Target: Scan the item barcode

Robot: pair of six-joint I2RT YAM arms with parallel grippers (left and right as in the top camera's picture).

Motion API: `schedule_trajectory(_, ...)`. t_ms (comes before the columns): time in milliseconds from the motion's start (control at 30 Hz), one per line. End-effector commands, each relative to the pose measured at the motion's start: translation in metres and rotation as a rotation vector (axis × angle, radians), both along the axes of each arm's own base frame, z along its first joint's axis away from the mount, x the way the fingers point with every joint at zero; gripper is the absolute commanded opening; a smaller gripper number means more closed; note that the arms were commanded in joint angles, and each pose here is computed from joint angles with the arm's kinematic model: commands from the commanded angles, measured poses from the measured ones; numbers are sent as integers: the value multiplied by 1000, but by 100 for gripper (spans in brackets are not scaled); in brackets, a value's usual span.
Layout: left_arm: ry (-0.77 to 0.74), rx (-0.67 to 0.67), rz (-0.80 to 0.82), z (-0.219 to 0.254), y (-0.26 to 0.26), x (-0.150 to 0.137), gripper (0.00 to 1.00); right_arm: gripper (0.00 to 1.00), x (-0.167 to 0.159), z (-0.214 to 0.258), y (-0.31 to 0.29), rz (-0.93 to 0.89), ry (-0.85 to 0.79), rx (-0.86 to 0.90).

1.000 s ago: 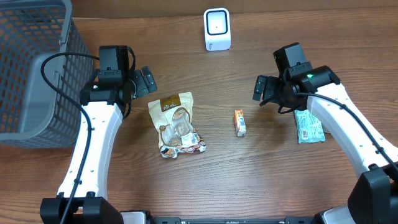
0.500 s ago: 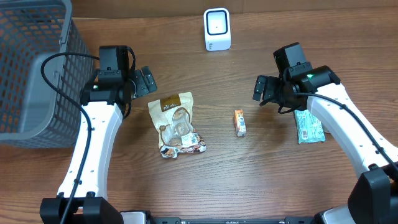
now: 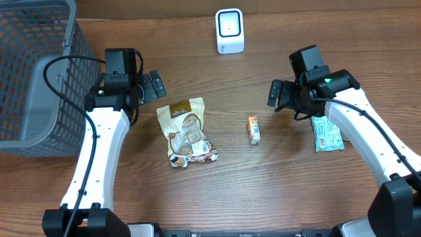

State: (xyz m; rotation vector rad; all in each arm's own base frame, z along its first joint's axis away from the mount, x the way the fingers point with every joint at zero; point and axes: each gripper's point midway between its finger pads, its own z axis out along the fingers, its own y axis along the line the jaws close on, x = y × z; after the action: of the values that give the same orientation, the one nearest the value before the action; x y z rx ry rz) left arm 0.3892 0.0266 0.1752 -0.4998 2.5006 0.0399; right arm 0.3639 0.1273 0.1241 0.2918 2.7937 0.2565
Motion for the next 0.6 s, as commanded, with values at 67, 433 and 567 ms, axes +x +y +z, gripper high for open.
schedule_trajectory(67, -7, 1, 11, 2, 2, 3, 100, 100, 2, 3, -2, 1, -15, -6)
schedule_trajectory(433, -7, 1, 12, 2, 2, 3, 100, 100, 2, 3, -2, 0, -15, -7)
schedule_trajectory(567, -7, 1, 12, 2, 2, 3, 100, 100, 6, 5, -1, 0, -30, -1)
